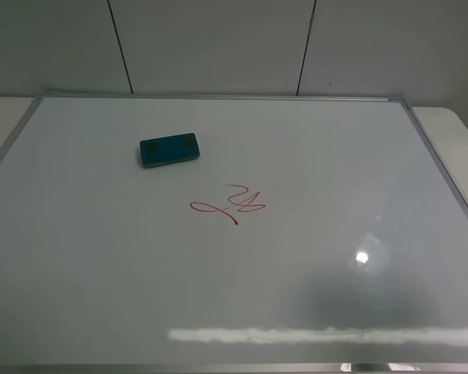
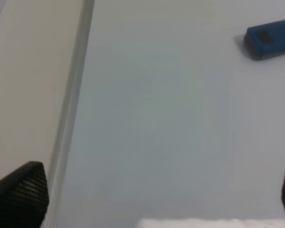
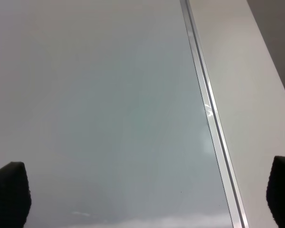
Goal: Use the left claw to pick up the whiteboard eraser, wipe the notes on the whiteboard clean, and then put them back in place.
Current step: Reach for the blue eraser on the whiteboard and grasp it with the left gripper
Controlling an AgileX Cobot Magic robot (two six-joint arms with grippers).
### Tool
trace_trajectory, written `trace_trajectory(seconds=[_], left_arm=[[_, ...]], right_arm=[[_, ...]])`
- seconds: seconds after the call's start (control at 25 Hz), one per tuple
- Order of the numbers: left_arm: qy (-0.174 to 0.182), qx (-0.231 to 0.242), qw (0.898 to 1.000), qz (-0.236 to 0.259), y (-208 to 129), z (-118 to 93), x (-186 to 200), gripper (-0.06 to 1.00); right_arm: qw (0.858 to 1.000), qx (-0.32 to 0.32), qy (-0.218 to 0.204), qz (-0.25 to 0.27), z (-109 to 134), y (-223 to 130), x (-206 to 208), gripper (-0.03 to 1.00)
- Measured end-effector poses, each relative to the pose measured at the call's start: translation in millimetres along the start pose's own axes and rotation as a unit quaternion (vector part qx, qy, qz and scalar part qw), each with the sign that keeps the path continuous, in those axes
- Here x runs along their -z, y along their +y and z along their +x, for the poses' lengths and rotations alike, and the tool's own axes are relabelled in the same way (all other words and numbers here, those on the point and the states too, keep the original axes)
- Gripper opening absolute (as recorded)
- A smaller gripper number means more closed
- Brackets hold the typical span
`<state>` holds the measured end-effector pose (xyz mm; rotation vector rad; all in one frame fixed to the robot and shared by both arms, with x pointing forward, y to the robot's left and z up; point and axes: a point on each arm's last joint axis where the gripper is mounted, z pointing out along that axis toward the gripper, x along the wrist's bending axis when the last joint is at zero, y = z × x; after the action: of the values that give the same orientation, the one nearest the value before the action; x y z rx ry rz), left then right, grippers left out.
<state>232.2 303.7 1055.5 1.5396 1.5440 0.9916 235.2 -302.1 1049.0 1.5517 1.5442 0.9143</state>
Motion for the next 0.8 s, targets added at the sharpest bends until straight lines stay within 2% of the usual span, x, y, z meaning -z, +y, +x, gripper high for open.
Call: trace_trajectory(seconds=[0.6, 0.8], left_arm=[[-0.003, 0.002, 1.0, 0.001, 0.1, -0.6, -0.2, 0.99], [-0.014, -0.017, 0.999, 0.03, 6.4, -2.4, -9.5, 0.99]], right_arm=[[1.0, 0.0, 0.0, 0.0, 0.0, 0.0, 0.0, 0.99], [1.0, 0.0, 0.0, 0.0, 0.0, 0.0, 0.0, 0.99]])
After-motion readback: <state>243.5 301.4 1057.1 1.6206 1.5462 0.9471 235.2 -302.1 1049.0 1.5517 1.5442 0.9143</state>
